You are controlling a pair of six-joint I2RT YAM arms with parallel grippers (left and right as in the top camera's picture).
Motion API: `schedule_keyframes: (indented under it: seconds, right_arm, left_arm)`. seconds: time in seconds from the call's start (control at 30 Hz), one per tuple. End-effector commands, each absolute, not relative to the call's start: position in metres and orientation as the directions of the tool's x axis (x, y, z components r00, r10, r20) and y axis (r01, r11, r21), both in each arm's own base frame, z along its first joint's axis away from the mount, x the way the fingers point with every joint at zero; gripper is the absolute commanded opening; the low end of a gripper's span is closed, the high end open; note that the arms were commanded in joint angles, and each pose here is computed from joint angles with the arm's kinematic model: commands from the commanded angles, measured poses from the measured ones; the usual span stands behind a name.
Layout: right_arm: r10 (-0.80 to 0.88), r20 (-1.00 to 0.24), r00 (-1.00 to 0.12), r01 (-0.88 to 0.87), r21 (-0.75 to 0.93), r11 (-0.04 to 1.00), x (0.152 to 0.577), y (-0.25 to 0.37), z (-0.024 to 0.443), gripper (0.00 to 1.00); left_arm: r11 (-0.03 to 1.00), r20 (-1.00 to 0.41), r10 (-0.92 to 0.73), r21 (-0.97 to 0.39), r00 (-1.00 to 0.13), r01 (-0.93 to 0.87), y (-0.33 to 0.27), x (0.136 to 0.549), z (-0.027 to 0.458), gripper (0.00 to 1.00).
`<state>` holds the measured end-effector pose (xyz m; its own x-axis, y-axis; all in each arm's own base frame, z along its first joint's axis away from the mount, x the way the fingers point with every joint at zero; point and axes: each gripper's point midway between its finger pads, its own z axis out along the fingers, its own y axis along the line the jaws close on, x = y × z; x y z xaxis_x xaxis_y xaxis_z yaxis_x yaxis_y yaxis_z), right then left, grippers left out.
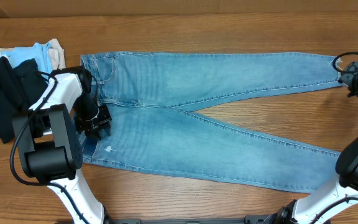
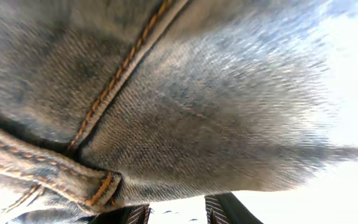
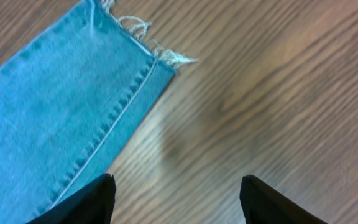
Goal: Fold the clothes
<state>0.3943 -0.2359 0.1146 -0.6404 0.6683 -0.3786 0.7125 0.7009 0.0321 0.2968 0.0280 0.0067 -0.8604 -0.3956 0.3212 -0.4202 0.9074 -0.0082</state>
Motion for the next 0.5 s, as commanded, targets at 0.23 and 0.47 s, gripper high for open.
schedule_keyframes:
  seconds: [0.23, 0.47]
  right_arm:
    - [0.649, -0.501, -0.572, 0.708, 0.097, 0.699, 0.367, -0.227, 0.206, 0.72]
    - [0.646, -0.513, -0.566, 0.696, 0.123, 0.707, 0.349, -0.211, 0.233, 0.73]
  left_arm:
    - [0.928, 0.143, -0.366, -0.023, -0.920, -0.373, 0.040, 0.341, 0.044, 0.33]
    - [0.936, 0.070, -0.347, -0.028, -0.935, -0.350, 0.042, 0.343, 0.072, 0.34]
